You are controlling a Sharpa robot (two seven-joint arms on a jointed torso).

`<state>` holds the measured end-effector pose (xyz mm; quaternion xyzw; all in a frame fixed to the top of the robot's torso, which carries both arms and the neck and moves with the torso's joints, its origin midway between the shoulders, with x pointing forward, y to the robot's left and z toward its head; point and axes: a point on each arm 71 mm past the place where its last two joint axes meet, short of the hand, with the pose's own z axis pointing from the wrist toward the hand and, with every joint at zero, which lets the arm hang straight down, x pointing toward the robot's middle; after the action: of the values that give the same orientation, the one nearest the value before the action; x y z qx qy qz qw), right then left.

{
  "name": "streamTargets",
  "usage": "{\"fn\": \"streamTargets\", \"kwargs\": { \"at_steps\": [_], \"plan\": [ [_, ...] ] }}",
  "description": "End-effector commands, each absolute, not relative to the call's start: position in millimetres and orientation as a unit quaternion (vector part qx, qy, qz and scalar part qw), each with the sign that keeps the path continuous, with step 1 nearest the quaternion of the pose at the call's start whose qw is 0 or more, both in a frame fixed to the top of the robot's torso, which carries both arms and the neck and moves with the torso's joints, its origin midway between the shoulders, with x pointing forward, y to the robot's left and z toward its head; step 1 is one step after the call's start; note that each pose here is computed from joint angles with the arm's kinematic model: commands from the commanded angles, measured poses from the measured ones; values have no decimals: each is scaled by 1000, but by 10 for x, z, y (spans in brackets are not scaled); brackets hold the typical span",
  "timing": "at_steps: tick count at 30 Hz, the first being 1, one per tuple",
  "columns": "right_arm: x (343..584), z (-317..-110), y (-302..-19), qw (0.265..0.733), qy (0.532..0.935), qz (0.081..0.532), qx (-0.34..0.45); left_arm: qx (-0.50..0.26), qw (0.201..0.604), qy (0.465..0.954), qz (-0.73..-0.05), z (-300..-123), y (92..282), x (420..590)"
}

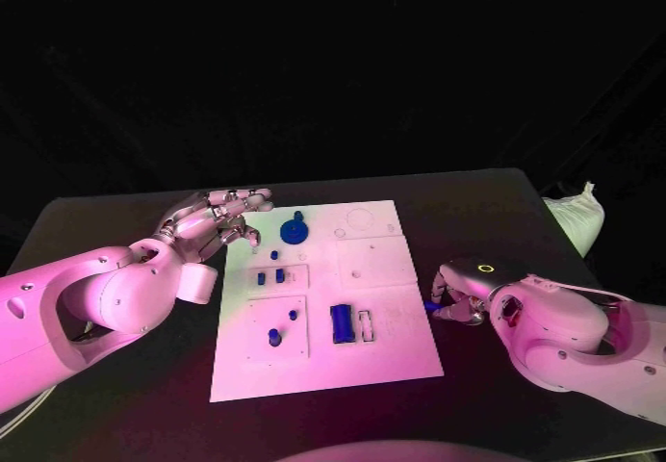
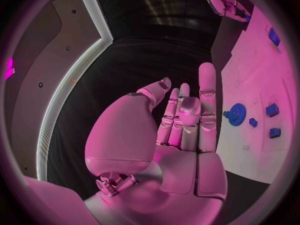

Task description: Assemble the parts on the task board

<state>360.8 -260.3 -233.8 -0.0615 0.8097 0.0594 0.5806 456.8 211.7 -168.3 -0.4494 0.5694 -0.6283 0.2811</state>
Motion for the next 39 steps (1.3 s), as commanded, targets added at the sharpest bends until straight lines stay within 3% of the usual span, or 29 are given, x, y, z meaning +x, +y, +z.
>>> {"fn": "streamTargets", "kwargs": {
  "at_steps": [1,18,23,32,39],
  "plan": [
    [3523,-2564,-2666,529,846,39,-49,-443,275,570,-635,-1673,2096,4555],
    [3529,-2605,-2875,489,871,36,13,-441,275,572,-634,-1674,2090,4552],
    [3558,-2515,-2889,513,857,42,22,-441,275,573,-634,-1675,2084,4552],
    [3656,-2104,-2879,590,802,77,53,-439,272,574,-635,-1678,2057,4557],
    [3654,-1968,-2792,604,789,96,57,-438,271,574,-636,-1678,2048,4555]
  ]
}}
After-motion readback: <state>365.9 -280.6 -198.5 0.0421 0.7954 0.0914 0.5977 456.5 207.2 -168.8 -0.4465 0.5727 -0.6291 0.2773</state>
